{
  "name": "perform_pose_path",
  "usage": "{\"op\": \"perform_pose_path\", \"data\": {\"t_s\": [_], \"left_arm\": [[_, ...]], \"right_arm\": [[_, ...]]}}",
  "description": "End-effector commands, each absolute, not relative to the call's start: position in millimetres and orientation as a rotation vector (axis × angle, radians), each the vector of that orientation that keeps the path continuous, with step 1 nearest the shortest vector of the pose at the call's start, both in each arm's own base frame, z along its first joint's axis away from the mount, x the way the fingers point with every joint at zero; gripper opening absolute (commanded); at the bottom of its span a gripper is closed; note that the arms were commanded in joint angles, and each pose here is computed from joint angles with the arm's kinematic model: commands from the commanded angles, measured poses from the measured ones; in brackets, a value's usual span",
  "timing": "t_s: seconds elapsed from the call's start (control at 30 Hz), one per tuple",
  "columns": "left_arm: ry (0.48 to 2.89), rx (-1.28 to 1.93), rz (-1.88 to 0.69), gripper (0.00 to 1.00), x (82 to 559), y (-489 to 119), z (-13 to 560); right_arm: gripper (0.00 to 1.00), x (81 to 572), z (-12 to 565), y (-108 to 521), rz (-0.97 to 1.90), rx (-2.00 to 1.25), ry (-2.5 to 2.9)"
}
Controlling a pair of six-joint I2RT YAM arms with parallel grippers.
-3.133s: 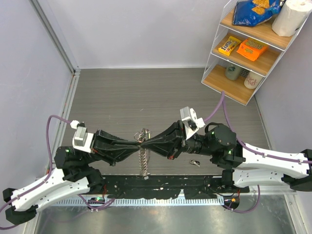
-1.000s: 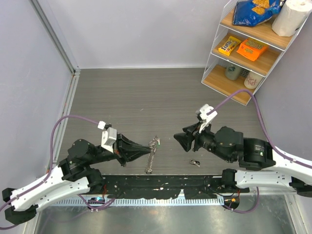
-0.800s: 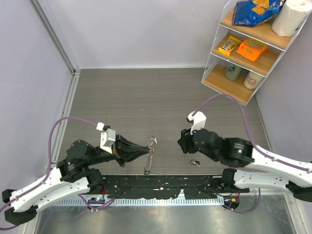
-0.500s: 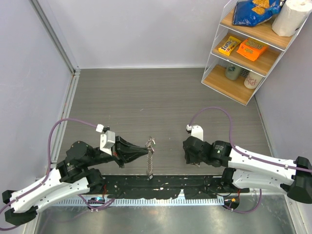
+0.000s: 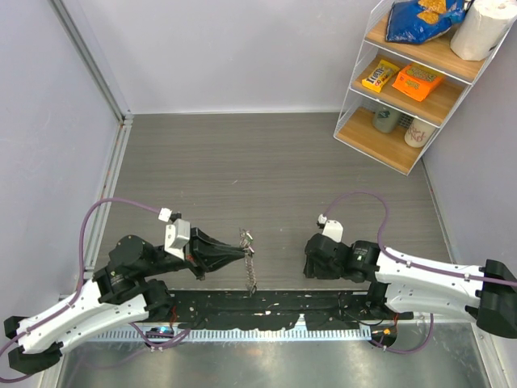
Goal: Put the keys on the keyring
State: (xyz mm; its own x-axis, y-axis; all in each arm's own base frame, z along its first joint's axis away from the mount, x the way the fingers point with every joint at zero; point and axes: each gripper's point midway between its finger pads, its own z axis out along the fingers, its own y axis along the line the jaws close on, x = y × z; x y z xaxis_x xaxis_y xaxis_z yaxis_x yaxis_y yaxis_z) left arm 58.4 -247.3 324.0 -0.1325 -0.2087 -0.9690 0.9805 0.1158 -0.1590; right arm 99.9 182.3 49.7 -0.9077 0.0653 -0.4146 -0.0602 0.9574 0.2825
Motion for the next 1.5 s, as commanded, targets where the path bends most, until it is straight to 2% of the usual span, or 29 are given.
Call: {"op": "perform_pose_path", "data": {"t_s": [0.0,0.2,0.53,0.83,1.47], "left_arm": [[1.145,0.885,-1.315,0.00,54,-244,339],[1.133,0.887,-1.320,0.00,52,-242,341],[1.127,0.887,-1.320,0.00,51,-241,341],[1.126,0.883,-1.317,0.00,51,-239,342],[1.135,0.883,-1.306,0.00,53,-239,340]], "right_arm": [[0.49,105,48,187,0.452,0.168,2.653],[0.48,110,45,181,0.450,0.276,2.616],[0.39,116,39,174,0.400,0.357,2.586],[0.38,120,34,170,0.345,0.374,2.584],[0.25,124,23,165,0.305,0.397,2.580]]}}
